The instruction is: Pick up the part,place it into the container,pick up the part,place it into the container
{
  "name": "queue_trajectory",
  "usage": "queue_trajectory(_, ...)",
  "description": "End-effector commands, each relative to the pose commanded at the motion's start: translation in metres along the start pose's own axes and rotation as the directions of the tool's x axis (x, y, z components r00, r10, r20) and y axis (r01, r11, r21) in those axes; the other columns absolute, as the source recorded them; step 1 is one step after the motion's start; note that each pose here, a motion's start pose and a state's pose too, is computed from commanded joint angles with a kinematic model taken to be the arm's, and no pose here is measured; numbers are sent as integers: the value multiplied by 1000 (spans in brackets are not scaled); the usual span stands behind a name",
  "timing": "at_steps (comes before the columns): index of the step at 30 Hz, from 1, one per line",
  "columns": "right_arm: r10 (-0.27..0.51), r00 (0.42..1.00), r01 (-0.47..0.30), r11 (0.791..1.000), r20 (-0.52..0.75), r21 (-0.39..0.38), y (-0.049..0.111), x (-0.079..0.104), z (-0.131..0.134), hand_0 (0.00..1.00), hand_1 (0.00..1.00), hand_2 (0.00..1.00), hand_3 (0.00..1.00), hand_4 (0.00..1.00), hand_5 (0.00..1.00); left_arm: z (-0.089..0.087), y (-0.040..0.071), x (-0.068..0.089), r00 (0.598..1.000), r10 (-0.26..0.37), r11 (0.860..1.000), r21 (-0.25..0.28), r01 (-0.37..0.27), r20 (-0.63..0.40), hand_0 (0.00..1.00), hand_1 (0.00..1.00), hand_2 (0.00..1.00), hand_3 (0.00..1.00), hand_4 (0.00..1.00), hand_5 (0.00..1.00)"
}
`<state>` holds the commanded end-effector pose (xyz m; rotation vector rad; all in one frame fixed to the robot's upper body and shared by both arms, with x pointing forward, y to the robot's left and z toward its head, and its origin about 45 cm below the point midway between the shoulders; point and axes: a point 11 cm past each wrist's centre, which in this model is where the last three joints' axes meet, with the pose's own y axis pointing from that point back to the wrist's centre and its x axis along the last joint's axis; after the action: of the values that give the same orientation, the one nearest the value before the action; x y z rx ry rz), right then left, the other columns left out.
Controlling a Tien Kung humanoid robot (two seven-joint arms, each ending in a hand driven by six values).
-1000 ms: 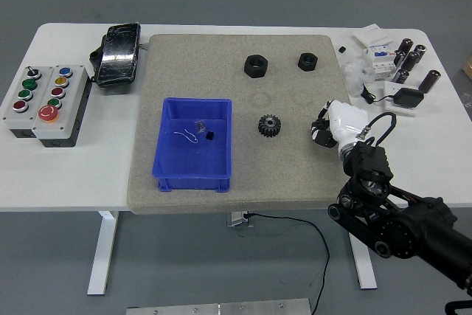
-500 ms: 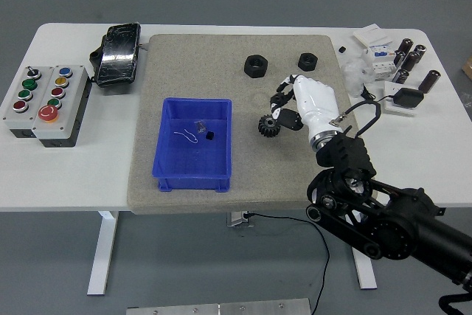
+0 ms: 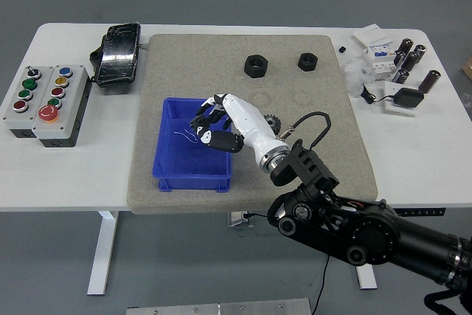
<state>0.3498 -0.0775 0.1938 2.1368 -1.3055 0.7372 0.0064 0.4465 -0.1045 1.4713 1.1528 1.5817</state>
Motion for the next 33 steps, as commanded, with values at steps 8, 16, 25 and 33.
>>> queue_trajectory(8,30,1000,-30,1000,-2,-8,-1,4,4,737,784,775,754,832,323,-1,0,0,1000,-1,1000,2,1,4,632,550,527,591,653,333)
queue_trajectory(16,205,978,-208,974,-46,-93,-6,50,26,693,742,734,735,854,332,0,0,-1,1000,-2,1000,0,2,5,632,550,528,591,652,333)
queue_trajectory(25,116,943,-221,920,-312,-324,-8,69,89,676,745,751,759,852,327,0,0,-1,1000,-3,1000,0,3,8,631,549,527,589,651,332)
queue_trajectory(33,-12,923,-157,901,-385,-405,-15,57,101,680,747,762,772,859,338,2,0,2,1000,2,1000,-6,-2,9,632,548,527,591,648,329)
